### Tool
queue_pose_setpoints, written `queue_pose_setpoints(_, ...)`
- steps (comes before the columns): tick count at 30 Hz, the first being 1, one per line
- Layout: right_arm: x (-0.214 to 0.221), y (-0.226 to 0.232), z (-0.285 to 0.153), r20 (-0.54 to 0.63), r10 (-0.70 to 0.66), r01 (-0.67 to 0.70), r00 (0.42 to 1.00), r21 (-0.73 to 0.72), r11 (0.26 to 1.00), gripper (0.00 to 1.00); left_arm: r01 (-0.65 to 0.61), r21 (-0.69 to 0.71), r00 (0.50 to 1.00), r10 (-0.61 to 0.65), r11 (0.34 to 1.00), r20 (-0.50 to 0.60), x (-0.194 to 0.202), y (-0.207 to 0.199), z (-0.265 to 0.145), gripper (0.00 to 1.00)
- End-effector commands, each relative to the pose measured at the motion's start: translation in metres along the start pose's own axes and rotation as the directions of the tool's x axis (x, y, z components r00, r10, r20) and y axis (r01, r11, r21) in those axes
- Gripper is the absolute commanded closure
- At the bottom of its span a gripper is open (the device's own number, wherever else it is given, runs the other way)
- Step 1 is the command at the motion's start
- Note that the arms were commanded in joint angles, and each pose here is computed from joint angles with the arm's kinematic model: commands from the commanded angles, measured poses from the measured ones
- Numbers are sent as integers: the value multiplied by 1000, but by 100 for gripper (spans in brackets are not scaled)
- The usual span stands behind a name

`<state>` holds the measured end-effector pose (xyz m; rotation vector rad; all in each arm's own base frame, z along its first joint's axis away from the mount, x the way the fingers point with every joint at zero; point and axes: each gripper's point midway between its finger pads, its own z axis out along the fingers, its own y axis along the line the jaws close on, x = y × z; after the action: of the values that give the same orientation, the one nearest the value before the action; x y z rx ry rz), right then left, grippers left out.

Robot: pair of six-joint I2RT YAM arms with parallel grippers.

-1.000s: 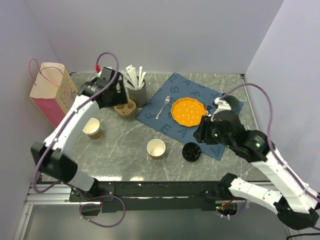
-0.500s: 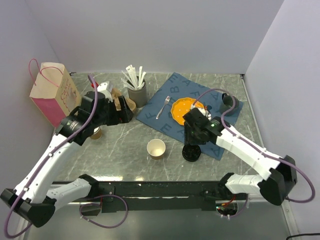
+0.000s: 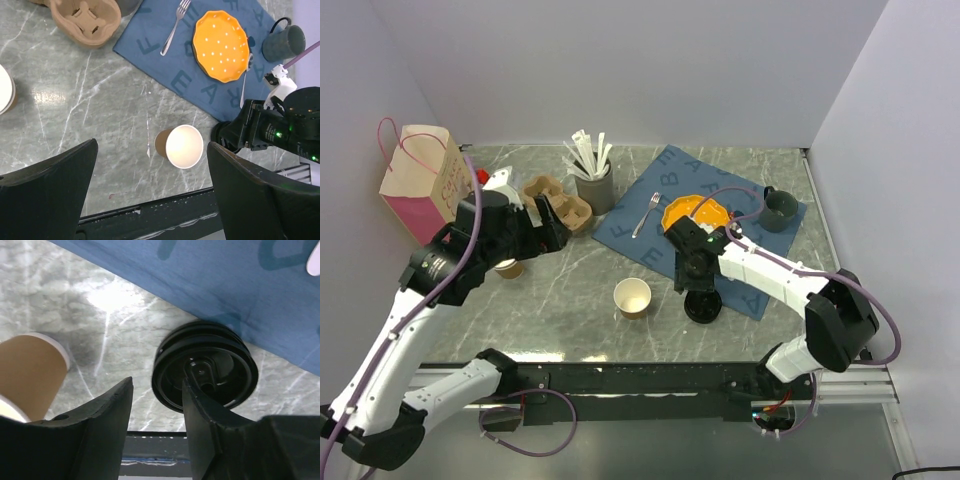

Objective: Pack the takeout coffee

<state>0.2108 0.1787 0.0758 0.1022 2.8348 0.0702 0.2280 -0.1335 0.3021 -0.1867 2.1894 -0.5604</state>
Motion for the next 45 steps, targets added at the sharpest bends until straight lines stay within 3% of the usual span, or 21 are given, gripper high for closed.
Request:
queue_pose_setpoints(1, -14, 11, 1, 41, 41, -40, 998, -30, 999, 52, 27, -6, 1000, -27, 1000, 6, -2, 1, -14, 3)
queue_pose_setpoints(10, -11, 1, 15, 16, 52, -53, 999, 70, 996, 55, -19, 68, 1000, 18, 997, 4, 0, -9, -16, 3)
queue_pose_setpoints(20, -17, 4, 10, 37, 52, -54, 998, 50, 997, 76, -72, 73, 997, 72, 995, 6, -5, -12, -12, 3)
queue_pose_setpoints(27, -16, 3, 0, 40, 47, -48, 998, 34, 998, 79, -71, 78, 997, 70, 994, 14, -12, -16, -14, 3)
queue_pose_setpoints(35, -24, 15, -32, 108, 76, -64, 991, -108, 992, 80, -65, 80, 998, 63, 995, 17, -11, -16, -13, 3)
queue_pose_setpoints(40, -28, 15, -59, 136, 75, -55, 988, -151, 987, 80, -63, 157, 998, 66, 986, -14, -7, -31, -12, 1)
queue_pose_setpoints(42, -38, 25, -81, 175, 70, -29, 982, -226, 974, 80, -53, 193, 998, 61, 980, -35, -7, -40, -12, 3)
queue_pose_setpoints(45, -49, 54, -131, 273, 24, 102, 962, -435, 895, 80, -13, 247, 997, 33, 969, -75, -9, -58, -10, 7)
